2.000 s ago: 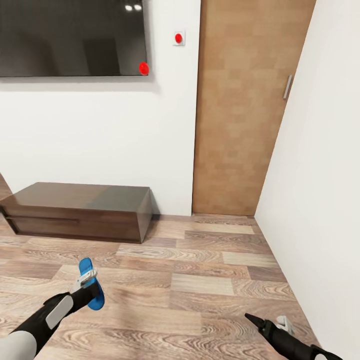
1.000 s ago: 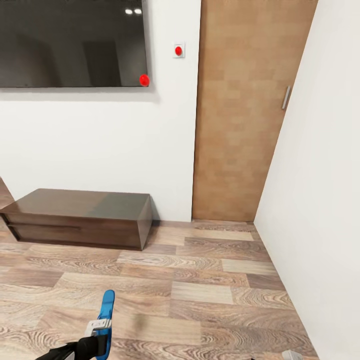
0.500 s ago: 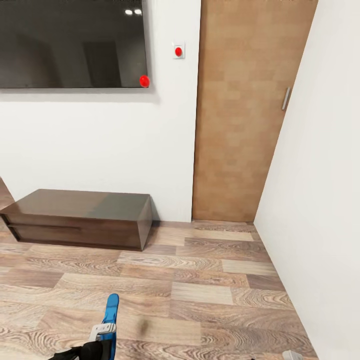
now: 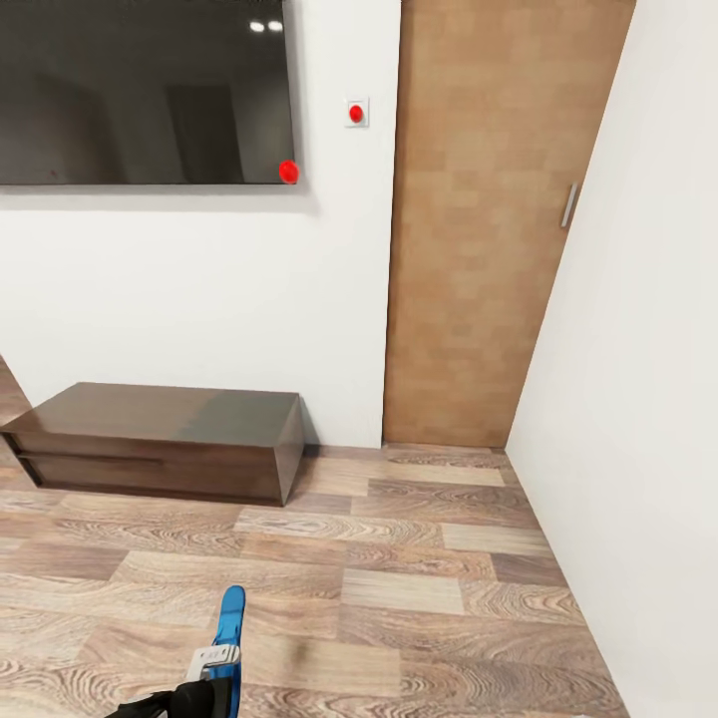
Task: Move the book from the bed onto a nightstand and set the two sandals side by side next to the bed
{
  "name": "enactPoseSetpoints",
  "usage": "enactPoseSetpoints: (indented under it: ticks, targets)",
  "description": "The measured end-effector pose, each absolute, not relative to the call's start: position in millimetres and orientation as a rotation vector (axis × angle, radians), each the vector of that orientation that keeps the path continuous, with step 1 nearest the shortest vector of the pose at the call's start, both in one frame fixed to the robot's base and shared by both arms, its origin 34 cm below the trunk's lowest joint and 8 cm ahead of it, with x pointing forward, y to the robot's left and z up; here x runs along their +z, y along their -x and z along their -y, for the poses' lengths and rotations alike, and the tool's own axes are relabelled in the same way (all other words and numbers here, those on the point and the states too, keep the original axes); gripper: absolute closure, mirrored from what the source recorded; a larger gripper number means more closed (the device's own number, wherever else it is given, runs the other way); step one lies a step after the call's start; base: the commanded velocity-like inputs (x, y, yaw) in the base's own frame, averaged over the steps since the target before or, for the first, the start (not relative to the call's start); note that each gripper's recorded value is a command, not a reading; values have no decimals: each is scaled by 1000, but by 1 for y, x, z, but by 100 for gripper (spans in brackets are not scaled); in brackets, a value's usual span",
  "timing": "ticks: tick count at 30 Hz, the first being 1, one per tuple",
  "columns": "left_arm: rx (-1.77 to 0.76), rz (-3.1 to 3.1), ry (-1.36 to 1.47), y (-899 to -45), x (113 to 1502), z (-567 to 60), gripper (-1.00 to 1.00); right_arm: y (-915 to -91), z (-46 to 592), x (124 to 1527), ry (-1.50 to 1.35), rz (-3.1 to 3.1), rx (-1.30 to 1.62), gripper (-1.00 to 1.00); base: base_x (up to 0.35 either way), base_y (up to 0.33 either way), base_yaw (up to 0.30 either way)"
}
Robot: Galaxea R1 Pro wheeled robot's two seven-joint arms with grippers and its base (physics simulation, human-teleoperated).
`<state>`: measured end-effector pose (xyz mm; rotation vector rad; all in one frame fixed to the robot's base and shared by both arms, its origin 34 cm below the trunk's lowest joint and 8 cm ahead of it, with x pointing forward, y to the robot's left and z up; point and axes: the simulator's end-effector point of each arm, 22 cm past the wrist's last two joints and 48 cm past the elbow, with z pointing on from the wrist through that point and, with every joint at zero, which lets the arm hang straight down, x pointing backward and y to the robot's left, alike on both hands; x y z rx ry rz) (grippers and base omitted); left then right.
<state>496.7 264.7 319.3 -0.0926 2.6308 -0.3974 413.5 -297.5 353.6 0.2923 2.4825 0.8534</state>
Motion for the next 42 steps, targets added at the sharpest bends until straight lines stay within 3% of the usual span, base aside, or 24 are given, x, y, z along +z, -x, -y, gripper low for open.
enactPoseSetpoints:
  ticks: [30, 42]
  targets:
    - [-400, -2636, 94, -502, 360, -263, 100, -422, 294, 395, -296, -2483, 857, -100, 0, 0, 7]
    - [-402, -2637, 93, -502, 360, -262, 100, -422, 298, 395, -299, -2486, 849, -100, 0, 0, 248]
